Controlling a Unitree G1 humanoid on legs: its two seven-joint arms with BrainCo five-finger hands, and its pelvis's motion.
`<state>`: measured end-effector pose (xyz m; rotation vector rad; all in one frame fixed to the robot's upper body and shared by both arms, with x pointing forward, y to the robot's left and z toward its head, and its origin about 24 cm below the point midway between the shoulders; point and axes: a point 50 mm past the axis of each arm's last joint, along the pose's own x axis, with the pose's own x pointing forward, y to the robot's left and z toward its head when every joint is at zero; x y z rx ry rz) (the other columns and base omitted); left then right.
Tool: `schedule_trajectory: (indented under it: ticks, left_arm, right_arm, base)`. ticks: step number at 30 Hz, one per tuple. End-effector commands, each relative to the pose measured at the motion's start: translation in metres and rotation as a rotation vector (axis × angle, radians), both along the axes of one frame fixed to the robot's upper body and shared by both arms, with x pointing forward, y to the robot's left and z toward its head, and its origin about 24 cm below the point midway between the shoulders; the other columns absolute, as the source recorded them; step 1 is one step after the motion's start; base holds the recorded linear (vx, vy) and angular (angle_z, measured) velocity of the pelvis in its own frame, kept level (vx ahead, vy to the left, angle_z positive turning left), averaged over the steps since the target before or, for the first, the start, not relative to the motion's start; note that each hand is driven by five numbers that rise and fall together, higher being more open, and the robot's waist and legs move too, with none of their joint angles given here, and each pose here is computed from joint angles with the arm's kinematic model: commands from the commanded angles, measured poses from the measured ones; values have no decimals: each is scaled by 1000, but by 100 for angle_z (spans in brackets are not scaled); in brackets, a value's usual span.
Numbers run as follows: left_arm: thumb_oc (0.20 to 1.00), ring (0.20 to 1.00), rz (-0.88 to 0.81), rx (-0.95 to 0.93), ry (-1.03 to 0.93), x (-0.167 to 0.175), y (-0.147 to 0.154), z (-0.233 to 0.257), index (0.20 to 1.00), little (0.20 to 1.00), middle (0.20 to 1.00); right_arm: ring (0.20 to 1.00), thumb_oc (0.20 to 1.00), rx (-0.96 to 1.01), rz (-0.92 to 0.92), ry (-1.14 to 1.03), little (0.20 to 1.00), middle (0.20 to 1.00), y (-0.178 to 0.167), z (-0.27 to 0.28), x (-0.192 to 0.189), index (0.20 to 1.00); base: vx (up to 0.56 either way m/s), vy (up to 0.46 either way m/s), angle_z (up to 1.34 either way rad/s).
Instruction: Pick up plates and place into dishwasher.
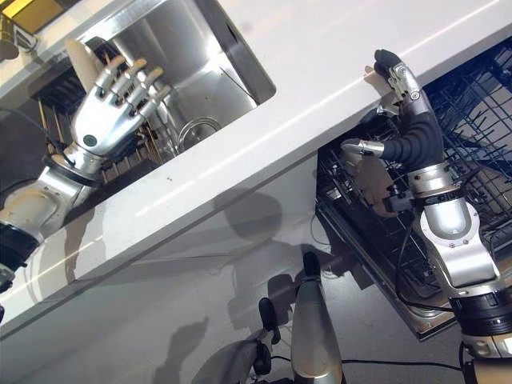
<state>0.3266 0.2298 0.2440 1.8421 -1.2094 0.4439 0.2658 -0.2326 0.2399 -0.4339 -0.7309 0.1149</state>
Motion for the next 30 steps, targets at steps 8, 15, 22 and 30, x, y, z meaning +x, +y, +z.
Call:
schedule_trajectory:
  ticks: [8, 15, 22, 30]
  left_arm:
    - [1000, 1000, -764, -983, 228, -55, -20, 19, 1000, 1000, 1000]
    - [1000, 1000, -670, -1380, 94, -67, 3, -9, 1000, 1000, 1000]
    - [1000, 1000, -525, -1617, 271, -44, 5, -46, 1000, 1000, 1000]
    - [1000, 1000, -479, -1632, 319, -31, -7, -50, 1000, 1000, 1000]
  right_arm:
    - [1000, 1000, 99, -141, 141, 1000, 1000, -14, -53, -14, 1000]
    - [1000, 1000, 138, -153, 149, 1000, 1000, -8, -62, -21, 1000]
    - [1000, 1000, 167, -138, 149, 1000, 1000, 1, -65, -16, 1000]
    - [1000, 1000, 188, -120, 141, 1000, 1000, 10, -67, -10, 1000]
  base:
    - [-83, -110, 8]
    - [-30, -77, 9]
    - [-21, -88, 6]
    - [-15, -37, 3]
